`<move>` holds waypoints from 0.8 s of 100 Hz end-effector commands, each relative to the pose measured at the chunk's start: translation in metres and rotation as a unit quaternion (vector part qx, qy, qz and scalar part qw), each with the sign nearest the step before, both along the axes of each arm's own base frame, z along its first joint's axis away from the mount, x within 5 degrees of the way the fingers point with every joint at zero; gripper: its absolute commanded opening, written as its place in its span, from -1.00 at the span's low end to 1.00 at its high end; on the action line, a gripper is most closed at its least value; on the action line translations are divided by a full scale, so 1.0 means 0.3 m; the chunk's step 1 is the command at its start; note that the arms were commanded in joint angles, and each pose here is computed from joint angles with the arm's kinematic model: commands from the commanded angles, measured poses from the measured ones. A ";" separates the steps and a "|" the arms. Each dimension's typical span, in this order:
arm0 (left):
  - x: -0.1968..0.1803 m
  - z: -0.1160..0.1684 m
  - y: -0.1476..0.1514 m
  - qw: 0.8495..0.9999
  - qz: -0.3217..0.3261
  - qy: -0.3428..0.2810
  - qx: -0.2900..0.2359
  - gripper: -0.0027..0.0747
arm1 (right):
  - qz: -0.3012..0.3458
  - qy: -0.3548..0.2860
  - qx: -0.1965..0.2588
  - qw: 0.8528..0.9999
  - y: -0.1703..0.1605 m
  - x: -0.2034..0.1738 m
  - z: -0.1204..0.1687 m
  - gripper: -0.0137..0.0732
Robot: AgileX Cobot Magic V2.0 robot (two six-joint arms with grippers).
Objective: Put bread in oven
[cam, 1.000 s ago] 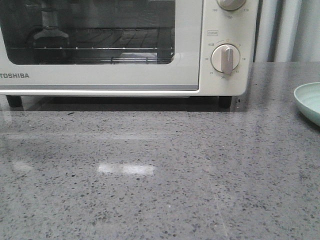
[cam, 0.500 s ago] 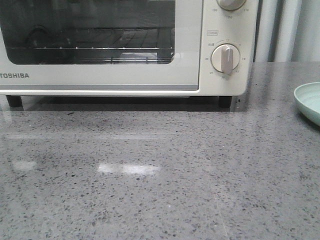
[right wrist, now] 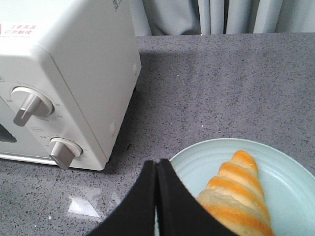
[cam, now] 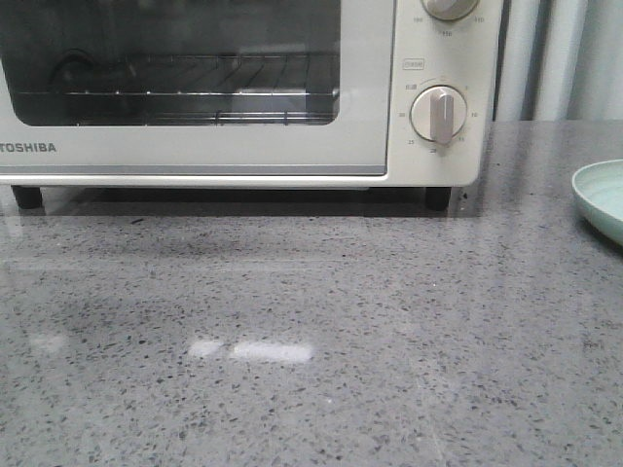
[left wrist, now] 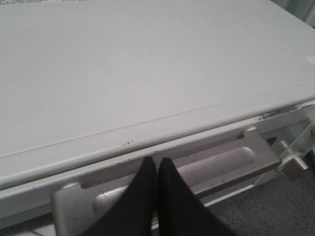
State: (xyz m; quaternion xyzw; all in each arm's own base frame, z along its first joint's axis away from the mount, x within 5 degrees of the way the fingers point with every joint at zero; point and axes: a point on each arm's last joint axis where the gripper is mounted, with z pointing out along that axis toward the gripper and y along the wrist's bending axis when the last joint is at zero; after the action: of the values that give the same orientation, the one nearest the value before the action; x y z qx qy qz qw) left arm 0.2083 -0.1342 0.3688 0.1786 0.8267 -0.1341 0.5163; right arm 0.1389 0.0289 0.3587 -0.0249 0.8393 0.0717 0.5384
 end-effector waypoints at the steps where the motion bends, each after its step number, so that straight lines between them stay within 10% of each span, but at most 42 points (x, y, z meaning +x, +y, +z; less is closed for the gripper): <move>1: -0.026 -0.006 0.008 1.000 0.002 0.029 -0.002 -0.99 | 0.007 -0.056 0.001 0.998 0.003 0.006 0.060 -0.86; 50: -0.429 -0.011 0.169 0.975 -0.123 -0.031 -0.182 -0.99 | -0.008 0.012 -0.022 1.000 -0.011 -0.008 0.021 -0.86; 80: -0.461 0.042 0.253 0.971 -0.111 -0.179 -0.113 -0.99 | -0.042 0.102 -0.090 0.990 -0.051 -0.033 -0.028 -0.29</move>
State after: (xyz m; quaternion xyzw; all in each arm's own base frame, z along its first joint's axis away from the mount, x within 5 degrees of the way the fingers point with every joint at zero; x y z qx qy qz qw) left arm 0.0699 -0.0584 0.3657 0.2256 0.7117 -0.2519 0.6158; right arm 0.1274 0.0158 0.3384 -0.0248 0.9034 -0.0098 0.4279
